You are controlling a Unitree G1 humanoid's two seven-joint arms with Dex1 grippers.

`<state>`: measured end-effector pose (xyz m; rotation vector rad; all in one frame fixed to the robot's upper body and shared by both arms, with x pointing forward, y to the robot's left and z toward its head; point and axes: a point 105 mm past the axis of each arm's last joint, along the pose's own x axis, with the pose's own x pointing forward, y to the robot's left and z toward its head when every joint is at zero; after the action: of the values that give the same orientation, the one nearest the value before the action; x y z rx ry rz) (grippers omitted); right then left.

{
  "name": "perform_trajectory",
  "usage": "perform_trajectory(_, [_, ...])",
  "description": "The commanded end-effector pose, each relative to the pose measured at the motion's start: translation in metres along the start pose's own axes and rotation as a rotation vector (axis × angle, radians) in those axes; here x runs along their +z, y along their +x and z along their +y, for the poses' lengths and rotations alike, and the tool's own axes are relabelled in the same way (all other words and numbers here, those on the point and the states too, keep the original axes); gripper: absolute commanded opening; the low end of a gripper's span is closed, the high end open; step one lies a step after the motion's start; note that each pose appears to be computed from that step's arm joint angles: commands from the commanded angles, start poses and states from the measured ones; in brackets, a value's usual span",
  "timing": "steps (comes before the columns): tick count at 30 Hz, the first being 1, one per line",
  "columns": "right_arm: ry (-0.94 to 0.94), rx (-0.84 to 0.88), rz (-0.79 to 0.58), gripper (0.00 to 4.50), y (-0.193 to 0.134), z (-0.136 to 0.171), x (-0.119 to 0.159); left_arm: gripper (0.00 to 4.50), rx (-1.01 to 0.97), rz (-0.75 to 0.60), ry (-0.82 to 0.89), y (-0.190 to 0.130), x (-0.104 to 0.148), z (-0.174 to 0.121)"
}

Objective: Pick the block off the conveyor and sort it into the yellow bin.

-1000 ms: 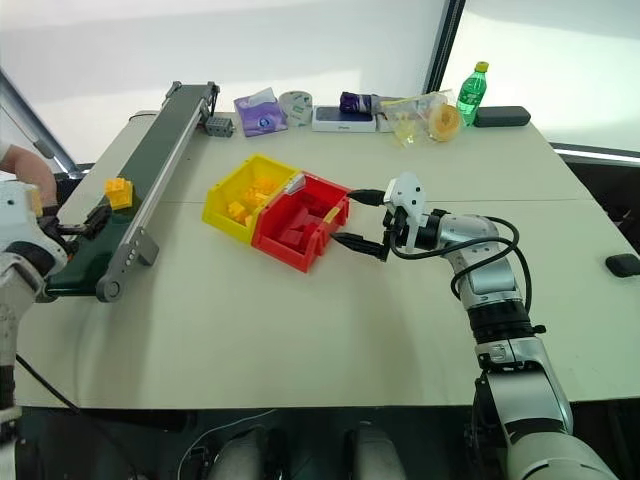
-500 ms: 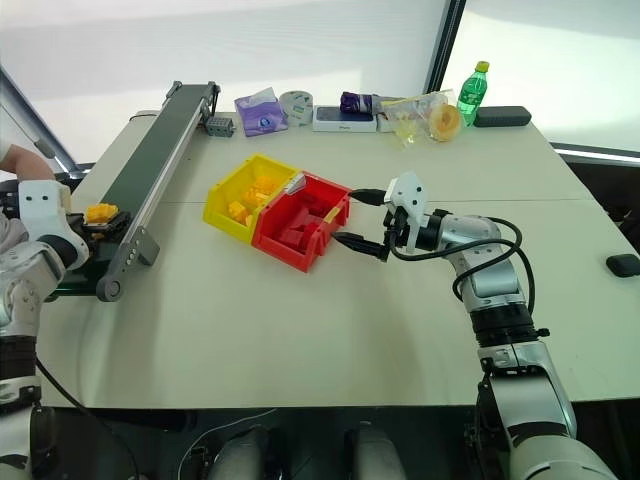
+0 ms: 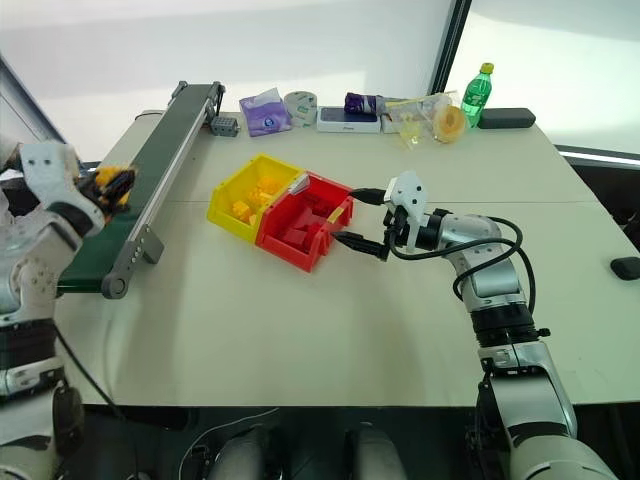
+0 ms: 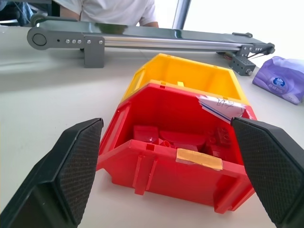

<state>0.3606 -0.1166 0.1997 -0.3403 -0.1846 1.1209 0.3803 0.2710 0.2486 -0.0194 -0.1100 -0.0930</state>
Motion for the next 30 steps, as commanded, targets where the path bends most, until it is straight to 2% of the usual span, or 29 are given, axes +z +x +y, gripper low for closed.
perform_trajectory(1, [-0.044,-0.009,-0.032,4.50,-0.003,-0.003,0.012,1.37,-0.082,-0.060,-0.027,0.020,0.013,-0.037])
perform_trajectory(6, [-0.051,-0.014,-0.033,4.50,-0.002,-0.003,0.013,1.37,-0.202,-0.032,0.015,0.064,-0.006,-0.101])
perform_trajectory(11, [-0.057,-0.028,-0.030,4.50,-0.006,-0.001,0.015,1.37,-0.218,0.003,0.045,0.087,-0.024,-0.119])
perform_trajectory(17, [-0.057,-0.044,-0.023,4.50,-0.009,0.000,0.018,4.24,-0.190,0.003,0.038,0.096,-0.028,-0.116])
perform_trajectory(18, [-0.055,-0.045,-0.023,4.50,-0.009,0.001,0.018,4.44,-0.173,-0.001,0.054,0.096,-0.027,-0.113])
perform_trajectory(24, [-0.049,-0.042,-0.026,4.50,-0.006,0.001,0.018,4.44,-0.211,-0.069,0.064,0.081,-0.014,-0.106])
perform_trajectory(27, [-0.046,-0.040,-0.023,4.50,-0.006,0.000,0.014,4.44,-0.251,-0.089,0.054,0.060,-0.010,-0.099])
perform_trajectory(30, [-0.043,-0.033,-0.019,4.50,-0.007,0.000,0.011,4.44,-0.285,-0.202,0.052,0.023,0.008,-0.083])
